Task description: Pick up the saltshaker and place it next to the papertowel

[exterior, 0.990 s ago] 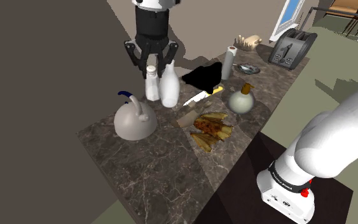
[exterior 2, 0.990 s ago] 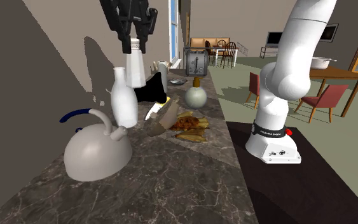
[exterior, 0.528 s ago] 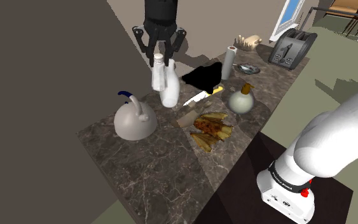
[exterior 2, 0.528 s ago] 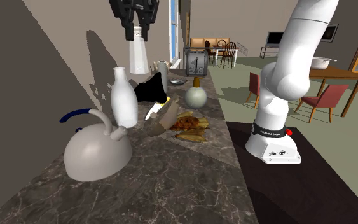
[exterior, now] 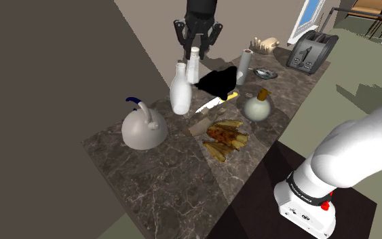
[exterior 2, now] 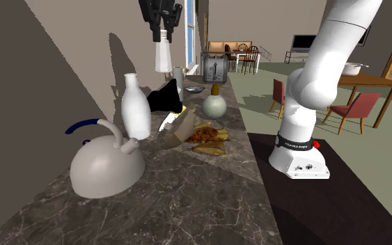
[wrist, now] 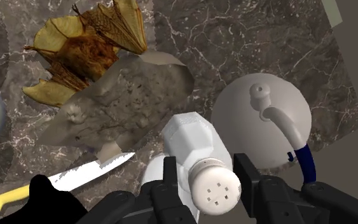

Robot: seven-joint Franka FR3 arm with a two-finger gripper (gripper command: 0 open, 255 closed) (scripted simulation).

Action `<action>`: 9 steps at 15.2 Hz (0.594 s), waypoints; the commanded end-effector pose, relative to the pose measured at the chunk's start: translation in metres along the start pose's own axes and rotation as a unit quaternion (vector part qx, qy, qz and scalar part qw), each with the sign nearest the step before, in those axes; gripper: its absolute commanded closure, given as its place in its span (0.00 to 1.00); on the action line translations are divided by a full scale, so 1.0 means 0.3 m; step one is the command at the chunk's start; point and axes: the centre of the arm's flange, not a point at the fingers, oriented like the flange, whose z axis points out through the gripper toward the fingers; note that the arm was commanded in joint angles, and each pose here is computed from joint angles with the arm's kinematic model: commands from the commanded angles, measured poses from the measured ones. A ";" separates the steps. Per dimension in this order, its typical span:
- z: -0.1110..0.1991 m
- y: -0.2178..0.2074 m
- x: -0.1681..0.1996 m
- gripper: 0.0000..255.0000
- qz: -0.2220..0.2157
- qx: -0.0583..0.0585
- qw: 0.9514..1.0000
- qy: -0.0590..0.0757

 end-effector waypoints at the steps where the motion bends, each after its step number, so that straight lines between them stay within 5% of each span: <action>1: -0.003 0.073 0.043 1.00 -0.001 0.000 1.000 0.000; 9: -0.024 0.381 0.212 1.00 -0.001 0.000 1.000 0.000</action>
